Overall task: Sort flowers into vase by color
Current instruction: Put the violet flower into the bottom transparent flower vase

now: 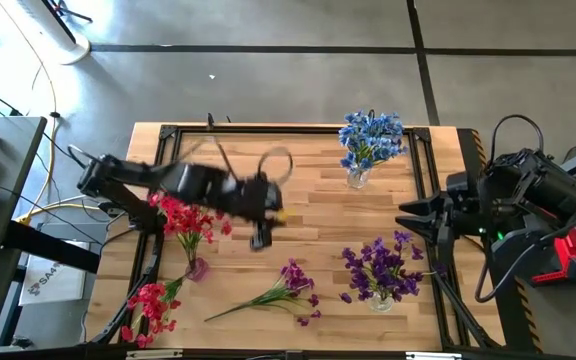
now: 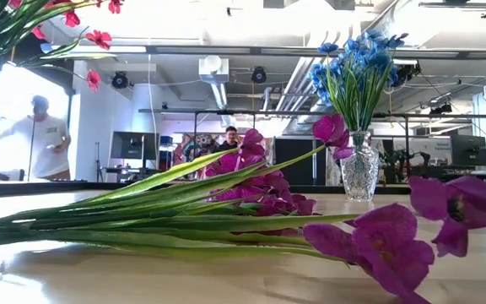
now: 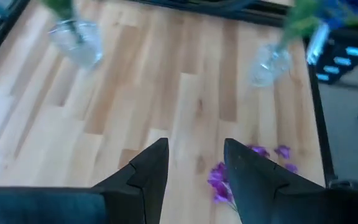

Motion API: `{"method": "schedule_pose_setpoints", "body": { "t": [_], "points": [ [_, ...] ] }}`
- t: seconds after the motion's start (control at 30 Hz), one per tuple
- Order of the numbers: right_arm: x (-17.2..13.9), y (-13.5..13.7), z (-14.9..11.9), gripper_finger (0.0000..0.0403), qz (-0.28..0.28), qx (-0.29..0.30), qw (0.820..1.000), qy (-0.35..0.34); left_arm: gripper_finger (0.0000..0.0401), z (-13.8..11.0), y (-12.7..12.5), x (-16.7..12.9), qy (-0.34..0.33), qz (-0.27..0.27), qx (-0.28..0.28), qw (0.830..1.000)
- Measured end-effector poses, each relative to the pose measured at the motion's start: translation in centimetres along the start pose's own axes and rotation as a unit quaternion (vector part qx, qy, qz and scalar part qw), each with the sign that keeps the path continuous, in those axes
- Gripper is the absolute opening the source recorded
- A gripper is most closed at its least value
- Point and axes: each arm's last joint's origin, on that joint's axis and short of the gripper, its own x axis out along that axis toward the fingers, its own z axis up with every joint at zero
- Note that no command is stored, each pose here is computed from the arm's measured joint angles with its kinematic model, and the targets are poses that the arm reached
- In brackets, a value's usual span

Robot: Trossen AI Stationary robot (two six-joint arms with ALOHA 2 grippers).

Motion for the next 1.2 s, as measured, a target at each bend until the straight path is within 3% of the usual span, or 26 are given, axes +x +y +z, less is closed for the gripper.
{"method": "schedule_pose_setpoints", "body": {
  "t": [0.23,0.4,0.53,0.73,0.83,0.93,1.0,1.2],
  "points": [
    [0.1,0.2,0.0,0.0155,-0.003,0.004,1.000,-0.013,0.0145,0.7,8.8,2.0,0.036,0.024,-0.011,0.999],
    [0.6,1.1,-0.5,0.0155,0.000,0.010,1.000,-0.014,0.0145,-1.3,14.3,6.4,0.080,-0.034,-0.038,0.995],
    [1.3,2.0,-1.2,0.0155,-0.003,0.007,1.000,-0.014,0.0145,-4.2,16.3,9.5,0.100,-0.065,-0.038,0.992],
    [2.1,2.8,-2.1,0.0155,-0.014,0.026,0.999,-0.023,0.0145,-8.9,16.6,12.9,0.083,-0.116,-0.066,0.988],
    [2.6,3.2,-2.5,0.0155,-0.020,0.032,0.999,-0.024,0.0145,-10.7,15.1,13.9,0.087,-0.155,-0.072,0.981],
    [3.6,3.3,-2.5,0.0155,-0.029,0.035,0.999,0.002,0.0145,-11.8,13.2,14.5,0.101,-0.175,-0.041,0.979],
    [4.7,3.3,-2.3,0.0155,-0.037,0.013,0.999,0.029,0.0145,-12.3,12.2,14.7,0.111,-0.168,-0.024,0.979],
    [8.7,3.8,0.3,0.0155,-0.025,-0.066,0.997,0.013,0.0145,-12.2,11.3,14.4,0.112,-0.157,-0.028,0.981]
  ]
}}
